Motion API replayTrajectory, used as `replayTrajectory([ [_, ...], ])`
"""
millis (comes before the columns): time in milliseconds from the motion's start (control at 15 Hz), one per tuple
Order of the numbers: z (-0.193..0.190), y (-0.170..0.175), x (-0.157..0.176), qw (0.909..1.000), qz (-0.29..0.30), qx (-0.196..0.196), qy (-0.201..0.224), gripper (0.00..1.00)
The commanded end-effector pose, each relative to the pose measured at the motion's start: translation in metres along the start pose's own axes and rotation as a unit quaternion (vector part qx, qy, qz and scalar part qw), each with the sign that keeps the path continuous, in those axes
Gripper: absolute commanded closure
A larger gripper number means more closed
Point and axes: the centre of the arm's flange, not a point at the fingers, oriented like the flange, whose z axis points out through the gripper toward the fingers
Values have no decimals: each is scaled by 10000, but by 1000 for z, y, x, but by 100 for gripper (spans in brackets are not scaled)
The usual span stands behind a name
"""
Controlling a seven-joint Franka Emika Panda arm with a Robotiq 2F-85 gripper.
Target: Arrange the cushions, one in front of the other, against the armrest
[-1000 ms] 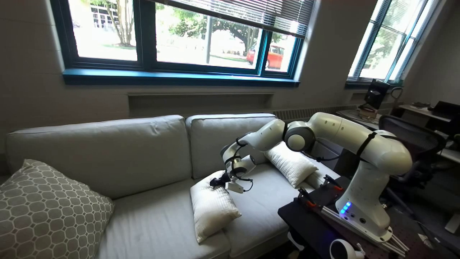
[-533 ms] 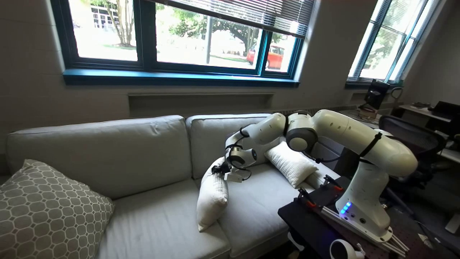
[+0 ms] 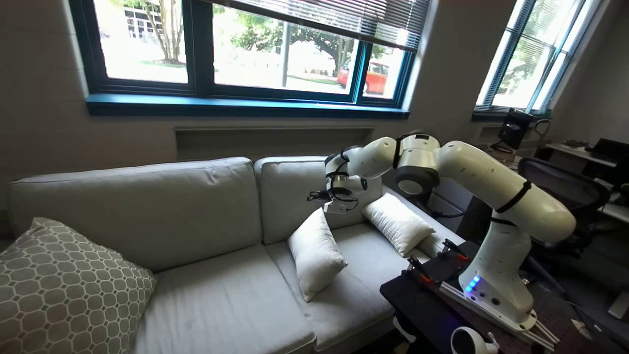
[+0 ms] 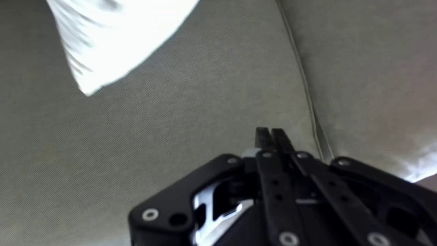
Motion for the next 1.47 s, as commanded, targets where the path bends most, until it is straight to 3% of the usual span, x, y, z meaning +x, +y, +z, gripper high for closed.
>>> replayTrajectory([
  [0, -80, 32, -6, 9999, -83, -27, 60, 93],
  [133, -104, 48, -2, 9995, -290, -108, -48, 94],
  [200, -107, 50, 1, 9990, -388, -173, -160, 68],
  [333, -95, 54, 2, 9966, -614, -276, -473, 69],
  [600, -52, 48, 5, 9884, -865, 37, -1245, 42],
  [667, -70, 53, -8, 9913, -858, -90, -997, 33],
  [733, -67, 53, -10, 9908, -836, -68, -1063, 52],
  [867, -66, 55, -14, 9905, -843, -87, -1085, 36],
  [933, -66, 57, -14, 9905, -842, -88, -1085, 33],
  [1000, -66, 58, -14, 9906, -834, -93, -1081, 8],
  [1200, -50, 73, -13, 9875, -706, -222, -1392, 0],
  [1400, -27, 85, -4, 9846, -599, -295, -1617, 0],
])
